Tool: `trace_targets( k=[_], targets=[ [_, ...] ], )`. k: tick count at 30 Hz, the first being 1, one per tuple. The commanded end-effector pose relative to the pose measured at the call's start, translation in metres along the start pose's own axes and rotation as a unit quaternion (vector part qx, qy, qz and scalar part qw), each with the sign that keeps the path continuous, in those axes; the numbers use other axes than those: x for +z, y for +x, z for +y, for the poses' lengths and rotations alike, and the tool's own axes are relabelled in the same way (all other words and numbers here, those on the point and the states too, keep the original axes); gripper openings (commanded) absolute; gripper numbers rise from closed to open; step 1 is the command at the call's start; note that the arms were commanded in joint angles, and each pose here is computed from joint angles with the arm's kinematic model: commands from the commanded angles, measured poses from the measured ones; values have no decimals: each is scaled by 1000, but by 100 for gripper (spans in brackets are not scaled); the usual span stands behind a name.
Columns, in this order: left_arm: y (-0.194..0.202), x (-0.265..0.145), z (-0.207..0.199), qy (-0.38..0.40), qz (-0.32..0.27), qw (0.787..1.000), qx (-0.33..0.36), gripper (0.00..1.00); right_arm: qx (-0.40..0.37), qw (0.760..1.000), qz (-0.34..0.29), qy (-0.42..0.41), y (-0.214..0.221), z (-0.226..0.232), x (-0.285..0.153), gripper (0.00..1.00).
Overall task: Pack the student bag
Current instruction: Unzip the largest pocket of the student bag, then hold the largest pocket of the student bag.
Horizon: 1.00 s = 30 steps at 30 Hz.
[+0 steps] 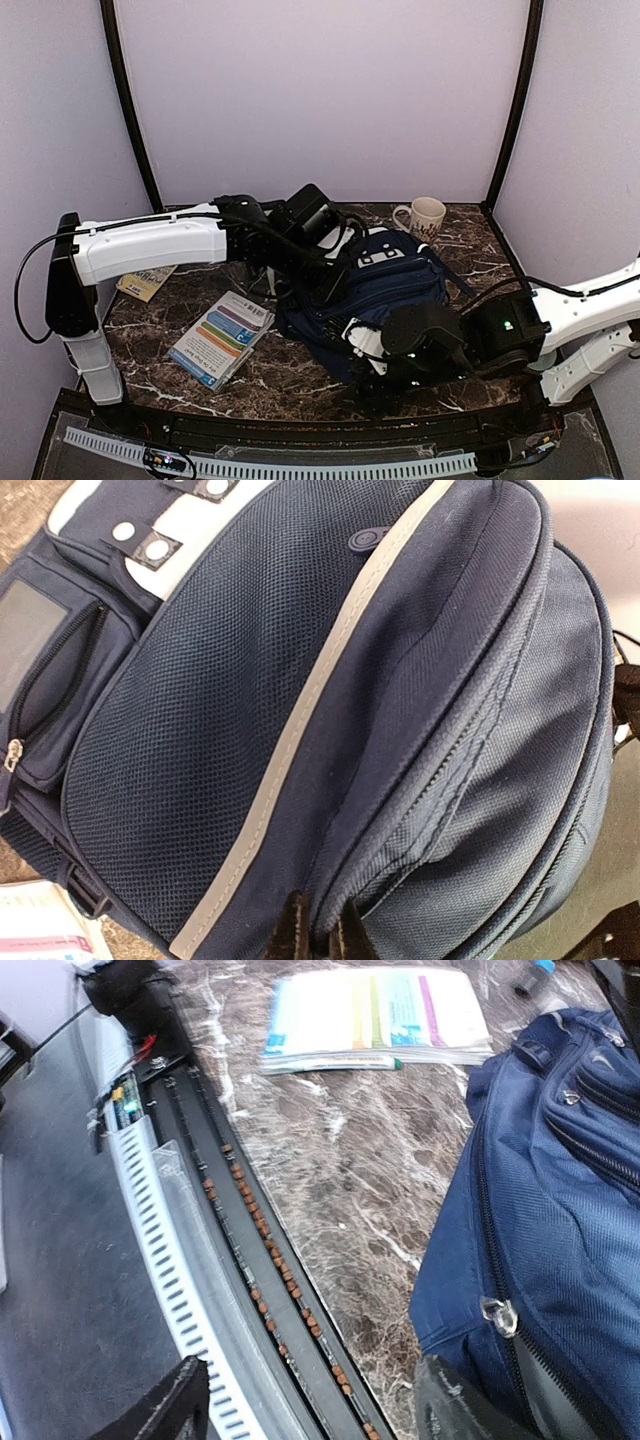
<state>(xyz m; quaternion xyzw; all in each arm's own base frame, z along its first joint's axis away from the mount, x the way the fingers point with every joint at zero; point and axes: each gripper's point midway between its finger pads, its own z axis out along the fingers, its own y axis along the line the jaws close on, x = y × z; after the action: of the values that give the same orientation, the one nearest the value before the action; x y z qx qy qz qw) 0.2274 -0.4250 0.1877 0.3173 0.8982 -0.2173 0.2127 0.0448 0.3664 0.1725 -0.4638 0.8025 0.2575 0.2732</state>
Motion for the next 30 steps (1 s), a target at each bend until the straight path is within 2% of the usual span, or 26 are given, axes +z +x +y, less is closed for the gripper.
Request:
trace_targets(
  k=[1, 7, 12, 15, 20, 30],
  targets=[
    [-28, -43, 8, -9, -77, 997, -18, 2, -55, 997, -30, -40, -17, 10, -29, 74],
    [-16, -57, 26, -50, -74, 996, -23, 4, -75, 993, -82, -46, -33, -6, -68, 75],
    [-11, -64, 32, -56, -81, 994, -46, 2, -42, 990, -122, -50, -22, -23, -87, 74],
    [-15, -68, 30, -50, -92, 993, -55, 0, -5, 991, -134, -24, -13, -45, -79, 73],
    [-17, -72, 29, -47, -98, 992, -63, 0, 39, 982, -183, -35, -32, -66, -59, 70],
    [-24, -77, 26, -37, -111, 991, -71, 0, 30, 973, -203, -104, -64, -56, -21, 70]
  ],
)
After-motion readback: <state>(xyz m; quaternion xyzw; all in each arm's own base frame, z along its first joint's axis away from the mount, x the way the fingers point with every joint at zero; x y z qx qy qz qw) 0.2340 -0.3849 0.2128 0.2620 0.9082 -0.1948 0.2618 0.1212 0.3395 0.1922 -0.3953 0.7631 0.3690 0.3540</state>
